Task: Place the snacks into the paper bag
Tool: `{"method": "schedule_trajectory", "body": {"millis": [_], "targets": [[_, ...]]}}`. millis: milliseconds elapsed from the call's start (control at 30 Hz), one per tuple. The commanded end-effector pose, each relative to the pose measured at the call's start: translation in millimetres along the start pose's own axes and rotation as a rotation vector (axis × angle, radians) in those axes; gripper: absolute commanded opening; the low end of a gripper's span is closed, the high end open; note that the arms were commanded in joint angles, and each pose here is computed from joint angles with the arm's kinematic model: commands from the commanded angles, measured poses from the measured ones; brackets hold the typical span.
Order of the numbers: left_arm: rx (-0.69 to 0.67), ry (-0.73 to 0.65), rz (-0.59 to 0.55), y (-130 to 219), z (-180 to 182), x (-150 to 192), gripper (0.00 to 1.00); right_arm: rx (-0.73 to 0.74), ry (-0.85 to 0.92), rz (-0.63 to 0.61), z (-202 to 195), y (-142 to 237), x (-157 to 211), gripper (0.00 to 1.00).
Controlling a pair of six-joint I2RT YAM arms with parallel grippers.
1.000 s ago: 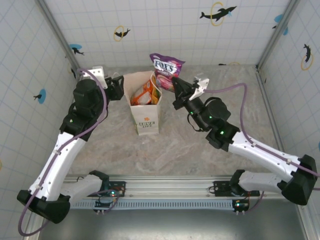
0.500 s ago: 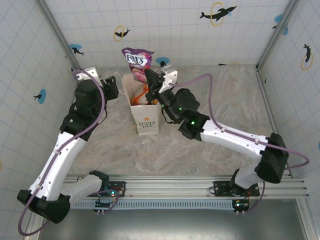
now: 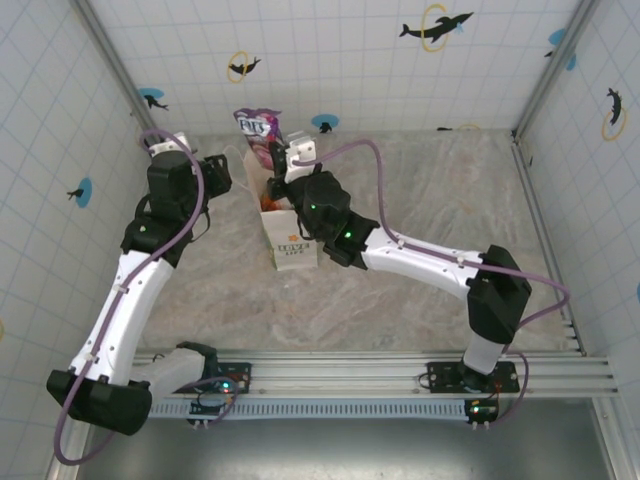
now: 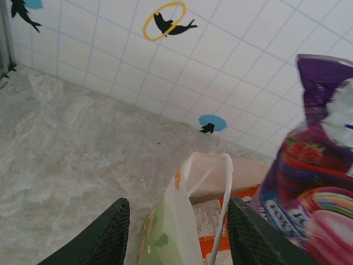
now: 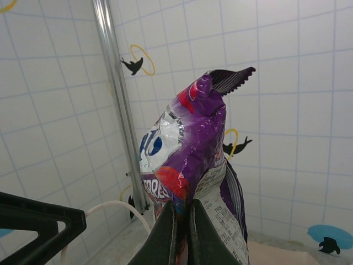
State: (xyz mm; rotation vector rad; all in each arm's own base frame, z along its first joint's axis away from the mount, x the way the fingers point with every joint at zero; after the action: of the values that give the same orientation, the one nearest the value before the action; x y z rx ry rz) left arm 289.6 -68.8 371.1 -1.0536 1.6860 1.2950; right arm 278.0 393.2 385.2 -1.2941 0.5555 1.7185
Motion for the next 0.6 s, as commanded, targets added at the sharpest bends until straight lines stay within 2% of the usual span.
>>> {"method": "schedule_trajectory", "body": {"millis": [0,100,200,367,500,533,567], "targets": [[0.029,0.014,0.020,-4,-1,3,0.49,0.009,-0.061,-0.063,5,-5,-23,0.11],[0.037,0.012,0.019,-5,-2,1,0.49,-0.007,-0.067,-0.044,7,-5,-23,0.32],[0.055,0.011,0.022,-7,-4,1,0.49,-0.025,-0.065,-0.040,11,0,-28,0.43],[0.110,0.022,0.030,-12,-8,3,0.48,-0.051,-0.038,-0.038,13,12,-45,0.46],[0.165,0.037,0.028,-17,-14,2,0.48,-0.071,-0.045,0.019,3,22,-63,0.47],[0.165,0.048,0.025,-18,-14,0,0.47,-0.074,-0.059,0.039,-3,24,-68,0.47],[0.166,0.061,0.029,-20,-13,-1,0.39,-0.084,-0.079,0.060,-8,25,-71,0.47]]}}
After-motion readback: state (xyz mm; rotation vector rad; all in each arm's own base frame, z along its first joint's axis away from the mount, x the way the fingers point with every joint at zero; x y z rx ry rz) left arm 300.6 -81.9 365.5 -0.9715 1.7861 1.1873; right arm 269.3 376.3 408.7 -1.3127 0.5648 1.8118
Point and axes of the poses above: each hand's point on the last joint's axis, 136 mm out from that joint toward the fingers, its own y axis back along the fingers, its own z axis along the line the jaws close on, x = y × z, the point moved 7 cm from there along y, back along the fingers, and after that the axes turned 13 degrees about -y, right-handed, at the moved point
